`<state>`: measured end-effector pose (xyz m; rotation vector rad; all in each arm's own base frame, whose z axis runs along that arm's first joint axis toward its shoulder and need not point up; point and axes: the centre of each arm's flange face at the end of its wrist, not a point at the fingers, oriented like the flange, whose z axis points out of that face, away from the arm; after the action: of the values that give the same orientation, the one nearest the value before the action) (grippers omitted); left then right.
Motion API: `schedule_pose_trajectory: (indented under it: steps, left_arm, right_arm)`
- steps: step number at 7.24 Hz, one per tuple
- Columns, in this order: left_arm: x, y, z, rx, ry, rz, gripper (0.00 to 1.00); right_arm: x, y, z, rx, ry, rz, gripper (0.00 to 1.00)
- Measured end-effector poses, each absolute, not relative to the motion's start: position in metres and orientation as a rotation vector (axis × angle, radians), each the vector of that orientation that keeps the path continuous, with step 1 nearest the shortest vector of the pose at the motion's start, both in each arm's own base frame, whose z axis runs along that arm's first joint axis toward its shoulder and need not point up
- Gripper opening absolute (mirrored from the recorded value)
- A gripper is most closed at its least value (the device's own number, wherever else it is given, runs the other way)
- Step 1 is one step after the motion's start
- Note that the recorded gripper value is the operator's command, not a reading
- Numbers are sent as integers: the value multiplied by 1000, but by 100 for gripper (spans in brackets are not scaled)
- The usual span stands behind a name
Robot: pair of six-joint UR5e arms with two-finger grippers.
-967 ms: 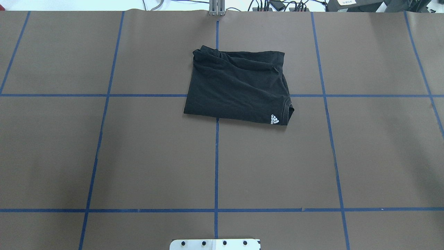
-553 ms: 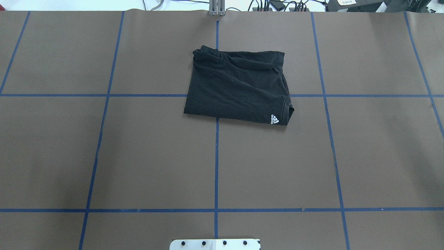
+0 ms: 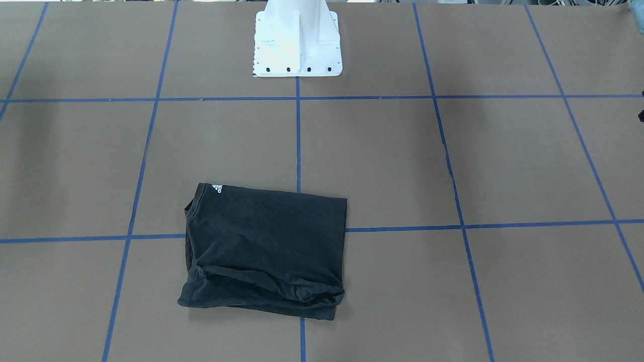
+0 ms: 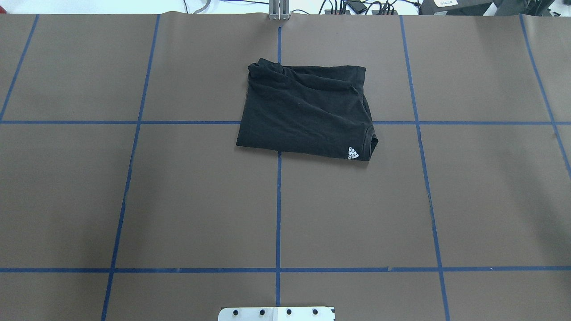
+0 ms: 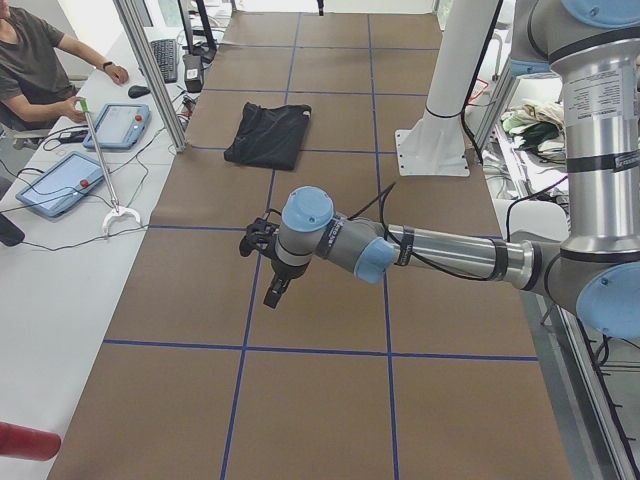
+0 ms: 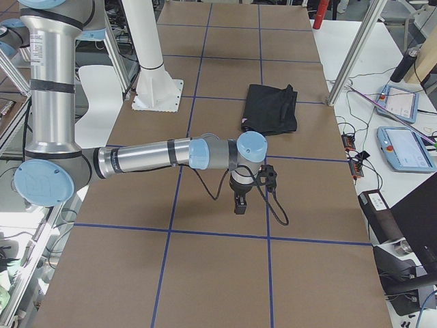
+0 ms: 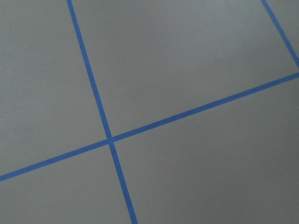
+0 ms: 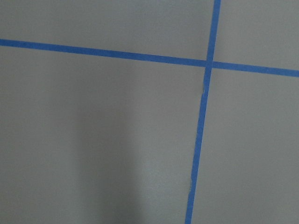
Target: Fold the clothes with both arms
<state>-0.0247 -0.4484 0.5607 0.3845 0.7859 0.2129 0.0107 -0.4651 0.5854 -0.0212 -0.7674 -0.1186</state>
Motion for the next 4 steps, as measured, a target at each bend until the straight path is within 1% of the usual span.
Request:
schedule_pose_trajectory:
  steps: [4]
  left_arm:
    - [-22, -461, 566, 379, 790, 218, 99]
  right_arm:
    - [10, -470, 576, -7, -774, -119, 100]
